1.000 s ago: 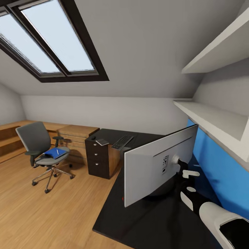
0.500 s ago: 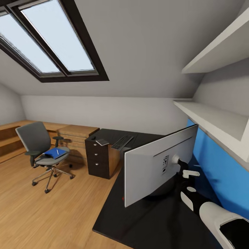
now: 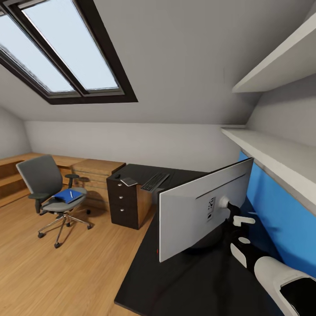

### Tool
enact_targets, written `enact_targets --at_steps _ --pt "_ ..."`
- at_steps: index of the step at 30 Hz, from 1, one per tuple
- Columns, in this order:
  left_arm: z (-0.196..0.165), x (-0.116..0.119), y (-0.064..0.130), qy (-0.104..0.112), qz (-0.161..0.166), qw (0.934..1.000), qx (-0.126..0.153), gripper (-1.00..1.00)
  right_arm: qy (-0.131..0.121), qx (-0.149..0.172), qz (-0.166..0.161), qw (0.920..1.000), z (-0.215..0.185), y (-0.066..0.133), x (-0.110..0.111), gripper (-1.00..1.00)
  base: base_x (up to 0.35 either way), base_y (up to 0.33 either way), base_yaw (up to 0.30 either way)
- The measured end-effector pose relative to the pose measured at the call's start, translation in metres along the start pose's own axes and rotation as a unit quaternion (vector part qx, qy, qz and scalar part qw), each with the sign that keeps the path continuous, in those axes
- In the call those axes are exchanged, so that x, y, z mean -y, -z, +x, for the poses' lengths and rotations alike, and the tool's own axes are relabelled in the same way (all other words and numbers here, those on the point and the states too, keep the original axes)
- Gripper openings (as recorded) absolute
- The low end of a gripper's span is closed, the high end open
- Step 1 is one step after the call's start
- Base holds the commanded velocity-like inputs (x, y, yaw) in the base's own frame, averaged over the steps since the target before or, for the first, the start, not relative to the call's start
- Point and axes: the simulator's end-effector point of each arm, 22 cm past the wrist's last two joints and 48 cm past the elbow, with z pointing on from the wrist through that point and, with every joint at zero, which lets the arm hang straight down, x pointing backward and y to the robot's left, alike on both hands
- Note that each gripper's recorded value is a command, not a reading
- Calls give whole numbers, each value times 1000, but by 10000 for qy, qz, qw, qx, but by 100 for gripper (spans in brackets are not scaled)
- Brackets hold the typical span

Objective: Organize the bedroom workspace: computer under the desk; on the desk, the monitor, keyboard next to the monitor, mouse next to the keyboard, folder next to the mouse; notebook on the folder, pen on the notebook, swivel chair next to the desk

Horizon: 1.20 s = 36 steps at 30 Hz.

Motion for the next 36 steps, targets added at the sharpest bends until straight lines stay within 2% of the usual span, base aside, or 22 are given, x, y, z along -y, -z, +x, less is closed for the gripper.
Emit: enact_targets --at_steps 8,23,24,36 --pt "0 -1 0 15 -20 10000 -3 100 -11 -1 16 10000 0 0 2 -100 4 -128 0" --pt "0 -1 0 19 -25 10000 -1 100 4 -2 10 10000 0 0 1 -100 0 -8 0" --pt "0 -1 0 20 -26 10000 -2 100 4 -2 10 10000 0 0 1 100 0 0 0" --pt "-1 -2 0 23 -37 10000 9 100 51 15 -3 10000 -1 0 1 100 0 0 0"
